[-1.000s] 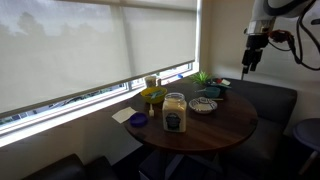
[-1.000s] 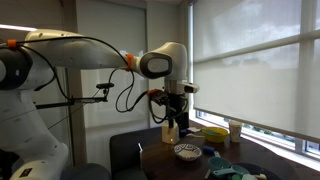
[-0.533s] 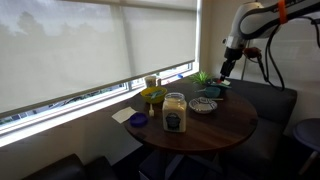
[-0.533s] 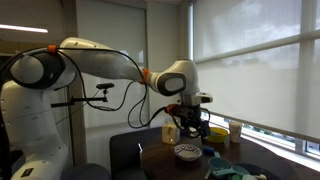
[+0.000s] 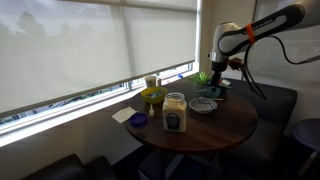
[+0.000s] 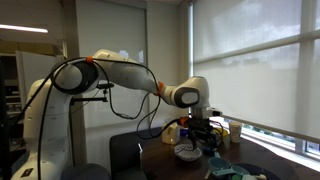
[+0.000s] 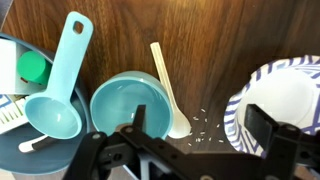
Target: Put the large blue measuring cup in the black and white bowl
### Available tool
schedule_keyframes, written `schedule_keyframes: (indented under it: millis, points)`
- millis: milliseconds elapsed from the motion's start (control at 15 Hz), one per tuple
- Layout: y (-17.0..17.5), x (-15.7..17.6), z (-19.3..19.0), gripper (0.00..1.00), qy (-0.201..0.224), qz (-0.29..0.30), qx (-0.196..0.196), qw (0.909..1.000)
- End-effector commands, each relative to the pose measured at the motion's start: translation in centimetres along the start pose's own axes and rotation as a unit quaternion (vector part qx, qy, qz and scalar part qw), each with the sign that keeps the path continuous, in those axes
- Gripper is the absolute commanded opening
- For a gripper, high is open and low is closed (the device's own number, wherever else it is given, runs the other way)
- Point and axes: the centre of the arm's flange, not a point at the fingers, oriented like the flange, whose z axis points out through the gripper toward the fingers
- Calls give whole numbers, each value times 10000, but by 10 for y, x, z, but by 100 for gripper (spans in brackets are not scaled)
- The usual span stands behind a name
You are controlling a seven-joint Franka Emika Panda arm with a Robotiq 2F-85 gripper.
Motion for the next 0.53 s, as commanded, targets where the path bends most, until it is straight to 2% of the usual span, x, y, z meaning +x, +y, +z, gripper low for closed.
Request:
schedule_keyframes:
  millis: [0, 67, 200, 333, 467]
  points:
    - [18, 18, 4, 100, -168, -178, -77, 9997]
    - [22, 19, 8, 91, -198, -163, -87, 9996]
    - [30, 19, 15, 80, -255, -136, -114, 9995]
    - [35, 20, 21, 80, -289, -116, -104, 9995]
    - [37, 21, 27, 68, -295, -118, -83, 9995]
